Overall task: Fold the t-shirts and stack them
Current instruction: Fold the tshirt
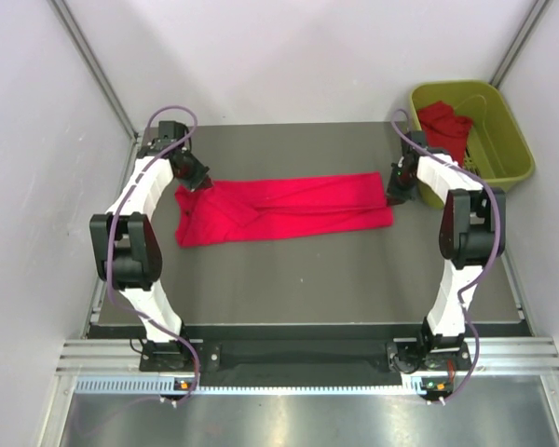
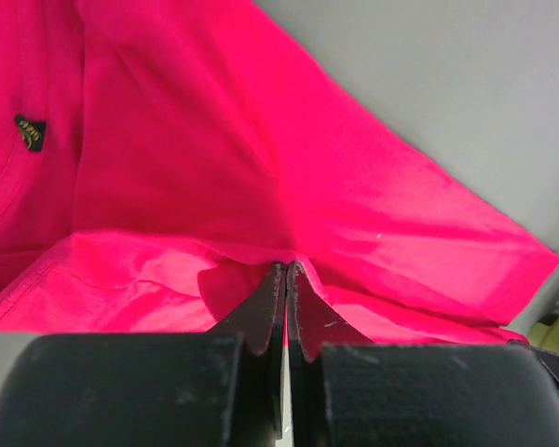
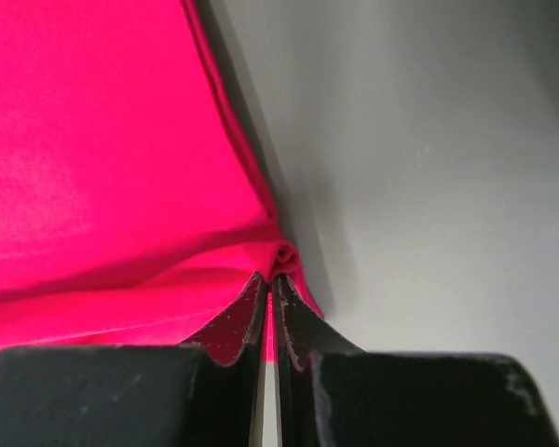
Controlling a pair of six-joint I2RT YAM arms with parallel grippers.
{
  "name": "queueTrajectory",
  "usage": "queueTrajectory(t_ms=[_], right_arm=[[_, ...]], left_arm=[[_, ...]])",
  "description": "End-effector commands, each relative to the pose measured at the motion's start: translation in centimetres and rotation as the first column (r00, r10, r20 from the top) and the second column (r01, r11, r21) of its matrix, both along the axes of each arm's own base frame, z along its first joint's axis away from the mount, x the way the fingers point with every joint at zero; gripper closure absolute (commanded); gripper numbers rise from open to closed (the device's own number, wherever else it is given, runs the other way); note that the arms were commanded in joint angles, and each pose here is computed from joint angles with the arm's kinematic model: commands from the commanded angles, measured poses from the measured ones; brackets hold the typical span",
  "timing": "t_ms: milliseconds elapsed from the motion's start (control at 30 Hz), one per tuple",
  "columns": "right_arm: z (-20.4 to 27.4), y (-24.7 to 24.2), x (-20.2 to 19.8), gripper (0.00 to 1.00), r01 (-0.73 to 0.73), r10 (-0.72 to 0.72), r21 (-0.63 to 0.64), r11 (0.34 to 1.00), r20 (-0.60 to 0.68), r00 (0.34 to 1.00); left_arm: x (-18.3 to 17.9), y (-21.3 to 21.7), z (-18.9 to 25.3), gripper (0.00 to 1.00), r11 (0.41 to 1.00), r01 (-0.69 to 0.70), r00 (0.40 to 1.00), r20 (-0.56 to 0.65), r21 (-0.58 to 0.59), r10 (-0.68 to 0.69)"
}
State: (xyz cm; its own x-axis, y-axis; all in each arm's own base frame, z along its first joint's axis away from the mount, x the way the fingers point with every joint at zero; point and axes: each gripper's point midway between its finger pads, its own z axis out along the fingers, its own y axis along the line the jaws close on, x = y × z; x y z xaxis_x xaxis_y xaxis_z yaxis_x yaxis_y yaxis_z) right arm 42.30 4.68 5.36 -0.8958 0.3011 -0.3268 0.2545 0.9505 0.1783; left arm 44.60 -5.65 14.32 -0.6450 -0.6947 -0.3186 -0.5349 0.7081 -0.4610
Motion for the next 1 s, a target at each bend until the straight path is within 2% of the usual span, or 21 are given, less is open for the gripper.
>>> queueTrajectory(t_ms=[0, 333, 400, 800, 967], right_arm=[[0.8, -0.7, 1.3, 0.98, 0.004, -0.003, -0.039, 0.999, 0.018, 1.000], [-0.5, -0.5, 2.6, 0.94, -0.006, 0.006, -0.038, 0.999, -0.007, 1.000], [-0.7, -0.4, 2.7, 0.88, -0.007, 0.007, -0.036, 0.999, -0.013, 1.000], [-0.3, -0.3, 3.3, 0.74, -0.024, 0.023, -0.043, 0.999, -0.009, 1.000], [0.2, -0.3, 3.6, 0.72, -0.030, 0.030, -0.047, 0.998, -0.001, 1.000]], left_arm=[[2.1, 0.3, 1.7, 1.00, 1.000, -0.012, 0.997, 0.070, -0.002, 0.013], [3.1, 0.7, 0.7, 1.00, 0.999, -0.029, 0.998, 0.051, 0.019, 0.028], [3.4, 0.7, 0.6, 1.00, 0.999, -0.029, 0.998, 0.052, 0.019, 0.028], [5.0, 0.6, -0.8, 1.00, 1.000, -0.024, 0.999, 0.033, 0.017, 0.023], [5.9, 2.1, -0.9, 1.00, 0.998, -0.051, 0.998, 0.035, 0.024, 0.050]])
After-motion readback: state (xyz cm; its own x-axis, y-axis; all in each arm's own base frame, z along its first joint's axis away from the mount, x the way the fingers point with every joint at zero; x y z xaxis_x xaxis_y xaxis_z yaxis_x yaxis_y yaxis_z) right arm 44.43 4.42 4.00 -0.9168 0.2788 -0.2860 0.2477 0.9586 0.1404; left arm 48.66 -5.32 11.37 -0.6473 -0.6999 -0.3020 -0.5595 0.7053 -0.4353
